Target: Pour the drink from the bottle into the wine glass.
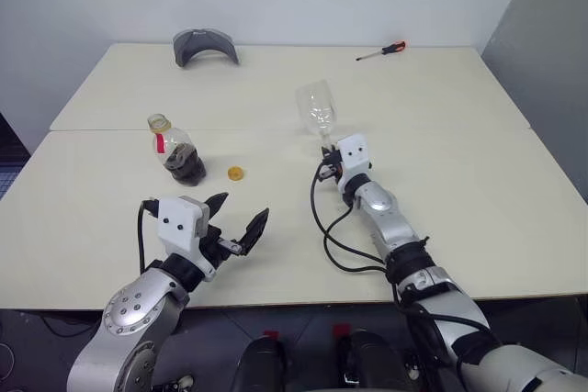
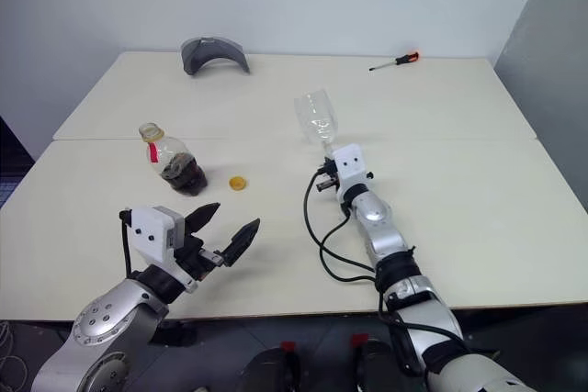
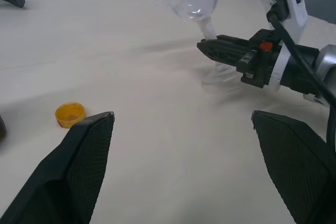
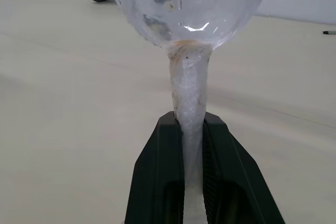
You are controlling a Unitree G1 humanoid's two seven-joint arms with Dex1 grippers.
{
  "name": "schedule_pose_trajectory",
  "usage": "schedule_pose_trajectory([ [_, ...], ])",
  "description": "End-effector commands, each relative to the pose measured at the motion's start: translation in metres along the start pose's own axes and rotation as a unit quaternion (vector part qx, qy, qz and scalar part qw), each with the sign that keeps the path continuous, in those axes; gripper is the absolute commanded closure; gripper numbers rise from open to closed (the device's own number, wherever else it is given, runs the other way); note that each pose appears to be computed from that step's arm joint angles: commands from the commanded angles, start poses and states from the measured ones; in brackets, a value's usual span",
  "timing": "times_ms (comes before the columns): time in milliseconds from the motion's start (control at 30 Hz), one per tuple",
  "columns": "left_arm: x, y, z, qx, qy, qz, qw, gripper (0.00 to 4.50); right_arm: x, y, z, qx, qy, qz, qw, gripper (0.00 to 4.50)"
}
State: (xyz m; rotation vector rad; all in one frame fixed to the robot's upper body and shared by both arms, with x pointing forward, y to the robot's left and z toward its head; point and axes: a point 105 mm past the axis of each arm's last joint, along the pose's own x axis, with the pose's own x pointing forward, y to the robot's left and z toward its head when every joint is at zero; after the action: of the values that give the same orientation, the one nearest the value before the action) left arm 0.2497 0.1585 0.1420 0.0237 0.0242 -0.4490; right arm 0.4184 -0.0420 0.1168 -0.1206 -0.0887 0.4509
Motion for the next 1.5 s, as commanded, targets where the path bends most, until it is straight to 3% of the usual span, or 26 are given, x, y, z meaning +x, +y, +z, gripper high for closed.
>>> schedule_pose_trajectory([
  [33,0.001,-0.003,0.011,0.009,-0.023,-0.01,1.0,0.0,-0.008,-0.005,-0.001,0.004,0.015,0.0,1.0,4.37],
  [367,0.006,-0.002,0.015,0.014,-0.029,-0.012,0.999,0.0,-0.015,-0.007,-0.004,0.003,0.037,0.007,0.999,4.37],
  [667,0.009,-0.001,0.018,0.018,-0.032,-0.014,0.999,0.0,0.011,-0.008,0.051,0.074,-0.085,-0.032,0.993,4.37],
  [800,0.013,-0.002,0.021,0.02,-0.035,-0.019,0.999,0.0,0.026,0.0,0.062,0.09,-0.105,-0.042,0.989,4.37],
  [900,0.015,-0.003,0.022,0.02,-0.038,-0.021,0.999,0.0,0.034,0.007,0.054,0.078,-0.094,-0.055,0.991,4.37],
  [1300,0.014,-0.004,0.026,0.019,-0.041,-0.013,0.999,0.0,0.027,0.027,-0.02,0.039,0.045,-0.036,0.998,4.37],
  [1500,0.015,-0.005,0.027,0.02,-0.044,-0.018,0.999,0.0,0.016,0.014,-0.037,0.027,0.075,-0.024,0.997,4.37],
])
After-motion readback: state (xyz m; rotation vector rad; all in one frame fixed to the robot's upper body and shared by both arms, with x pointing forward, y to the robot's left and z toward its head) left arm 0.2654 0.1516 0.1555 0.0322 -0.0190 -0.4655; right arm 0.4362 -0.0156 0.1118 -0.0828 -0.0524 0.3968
